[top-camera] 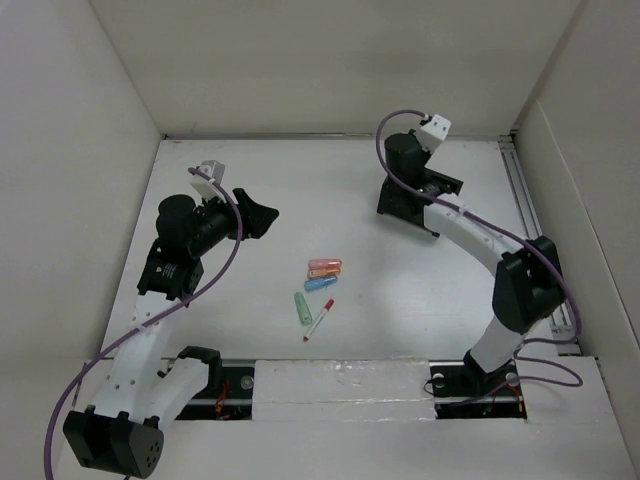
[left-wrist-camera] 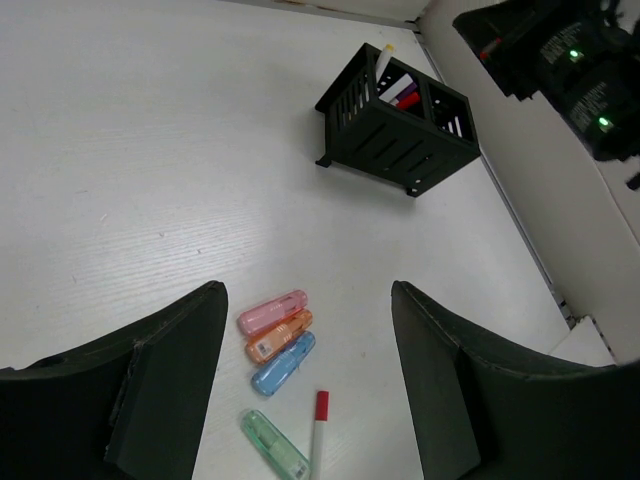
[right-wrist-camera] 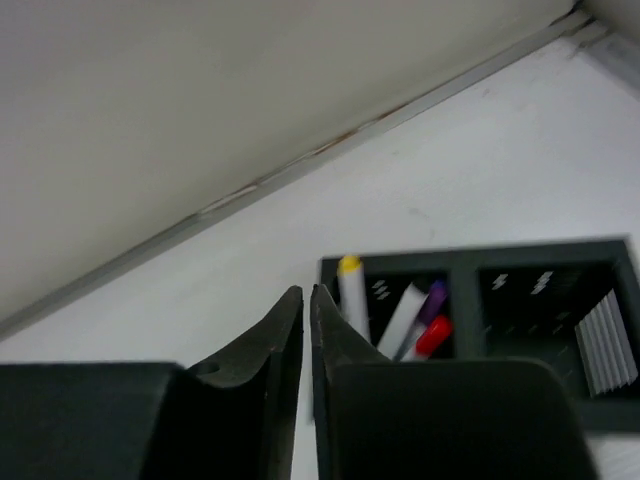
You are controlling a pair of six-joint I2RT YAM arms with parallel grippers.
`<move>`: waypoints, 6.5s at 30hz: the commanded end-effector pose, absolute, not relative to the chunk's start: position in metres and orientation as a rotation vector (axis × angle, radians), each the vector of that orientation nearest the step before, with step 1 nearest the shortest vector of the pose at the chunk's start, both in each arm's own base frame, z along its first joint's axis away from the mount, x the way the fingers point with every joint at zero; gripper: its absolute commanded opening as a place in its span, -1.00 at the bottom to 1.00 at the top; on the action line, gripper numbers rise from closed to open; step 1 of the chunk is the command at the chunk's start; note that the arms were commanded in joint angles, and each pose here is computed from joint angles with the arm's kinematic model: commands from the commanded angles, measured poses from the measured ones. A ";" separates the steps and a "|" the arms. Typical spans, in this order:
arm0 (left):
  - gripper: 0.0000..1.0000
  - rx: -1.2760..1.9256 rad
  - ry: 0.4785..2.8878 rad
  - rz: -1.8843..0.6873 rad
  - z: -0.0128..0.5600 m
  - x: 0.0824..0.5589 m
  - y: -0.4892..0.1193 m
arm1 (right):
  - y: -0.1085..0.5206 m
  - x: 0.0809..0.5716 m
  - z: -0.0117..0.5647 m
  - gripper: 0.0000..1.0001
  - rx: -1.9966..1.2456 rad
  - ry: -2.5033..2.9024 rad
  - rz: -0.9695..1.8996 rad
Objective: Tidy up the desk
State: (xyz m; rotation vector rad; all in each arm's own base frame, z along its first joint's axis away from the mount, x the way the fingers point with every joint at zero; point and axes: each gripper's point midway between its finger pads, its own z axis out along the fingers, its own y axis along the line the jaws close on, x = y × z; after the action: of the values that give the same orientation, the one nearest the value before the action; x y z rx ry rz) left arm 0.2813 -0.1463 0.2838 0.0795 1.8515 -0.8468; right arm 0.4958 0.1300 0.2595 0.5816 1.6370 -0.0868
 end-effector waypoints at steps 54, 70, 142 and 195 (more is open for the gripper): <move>0.26 0.098 1.786 -0.831 0.303 0.283 -0.144 | 0.285 0.195 0.021 -0.22 -0.017 2.480 0.086; 0.26 0.100 1.779 -0.826 0.303 0.282 -0.144 | 0.291 0.190 0.006 -0.58 -0.208 2.535 0.022; 0.26 0.108 1.789 -0.840 0.300 0.280 -0.146 | 0.284 0.369 0.218 -1.00 0.197 1.855 0.472; 0.26 0.114 1.769 -0.860 0.306 0.277 -0.146 | 0.099 0.415 0.250 -0.83 0.702 1.683 0.344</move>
State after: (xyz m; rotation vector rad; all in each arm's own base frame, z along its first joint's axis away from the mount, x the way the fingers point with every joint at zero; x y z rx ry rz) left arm 0.2805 -0.1438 0.2872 0.0749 1.8390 -0.8410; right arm 0.4003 0.1143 0.2455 0.6367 1.7207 0.2910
